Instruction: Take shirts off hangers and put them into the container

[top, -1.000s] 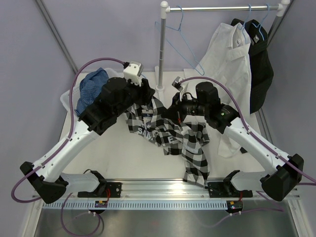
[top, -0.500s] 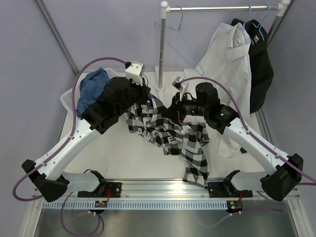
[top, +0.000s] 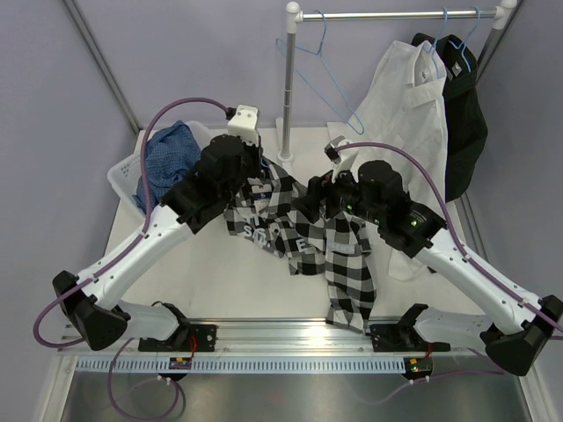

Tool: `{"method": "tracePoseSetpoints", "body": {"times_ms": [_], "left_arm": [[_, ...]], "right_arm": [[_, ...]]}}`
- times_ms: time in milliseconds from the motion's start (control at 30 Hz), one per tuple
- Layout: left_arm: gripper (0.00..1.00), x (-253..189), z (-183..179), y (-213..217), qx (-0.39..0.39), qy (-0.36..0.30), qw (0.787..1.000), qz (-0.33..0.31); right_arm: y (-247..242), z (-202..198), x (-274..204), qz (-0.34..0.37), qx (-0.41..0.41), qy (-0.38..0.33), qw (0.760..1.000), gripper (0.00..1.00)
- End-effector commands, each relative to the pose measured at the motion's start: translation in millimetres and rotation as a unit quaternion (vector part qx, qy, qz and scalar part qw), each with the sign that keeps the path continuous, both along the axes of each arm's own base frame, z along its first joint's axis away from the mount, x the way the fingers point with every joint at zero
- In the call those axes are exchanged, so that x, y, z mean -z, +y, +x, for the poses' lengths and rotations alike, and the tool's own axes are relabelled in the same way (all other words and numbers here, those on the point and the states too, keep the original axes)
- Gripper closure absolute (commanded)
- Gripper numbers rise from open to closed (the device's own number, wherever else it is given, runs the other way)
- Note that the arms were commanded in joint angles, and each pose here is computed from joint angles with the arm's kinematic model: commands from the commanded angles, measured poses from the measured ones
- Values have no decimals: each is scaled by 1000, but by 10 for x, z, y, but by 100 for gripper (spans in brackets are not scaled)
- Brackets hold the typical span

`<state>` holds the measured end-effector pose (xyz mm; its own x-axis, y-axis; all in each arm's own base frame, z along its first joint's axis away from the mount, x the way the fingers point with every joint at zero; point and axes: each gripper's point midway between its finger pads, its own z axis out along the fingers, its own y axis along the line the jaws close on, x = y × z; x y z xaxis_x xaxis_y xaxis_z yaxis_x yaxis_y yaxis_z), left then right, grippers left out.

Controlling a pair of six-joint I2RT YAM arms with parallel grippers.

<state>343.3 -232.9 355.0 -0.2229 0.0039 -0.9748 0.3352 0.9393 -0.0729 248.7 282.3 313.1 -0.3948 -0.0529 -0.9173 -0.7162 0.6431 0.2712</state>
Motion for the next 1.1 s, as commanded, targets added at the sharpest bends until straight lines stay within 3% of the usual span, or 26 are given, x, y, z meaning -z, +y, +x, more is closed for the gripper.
{"method": "tracePoseSetpoints", "body": {"times_ms": [0, 167, 467, 767, 933, 1033, 1067], "left_arm": [[100, -254, 175, 151, -73, -45, 996, -23], [100, -129, 196, 184, -94, -34, 995, -20], [100, -48, 139, 229, -96, -29, 995, -18], [100, -29, 88, 302, -101, -31, 994, -14], [100, -25, 71, 339, -105, -32, 994, -11], [100, -5, 72, 348, -107, -31, 994, -8], [100, -7, 69, 351, -107, -31, 994, -8]], "right_arm": [[-201, 86, -462, 33, 92, -48, 994, 22], [-292, 122, -508, 32, 154, -36, 987, 21], [298, 216, -74, 10, 197, 29, 980, 21], [592, 430, 17, 30, 254, 52, 965, 22], [663, 547, 152, 25, 278, 57, 958, 30], [658, 571, 238, 18, 289, 60, 955, 44], [649, 582, 255, 16, 293, 59, 954, 53]]}}
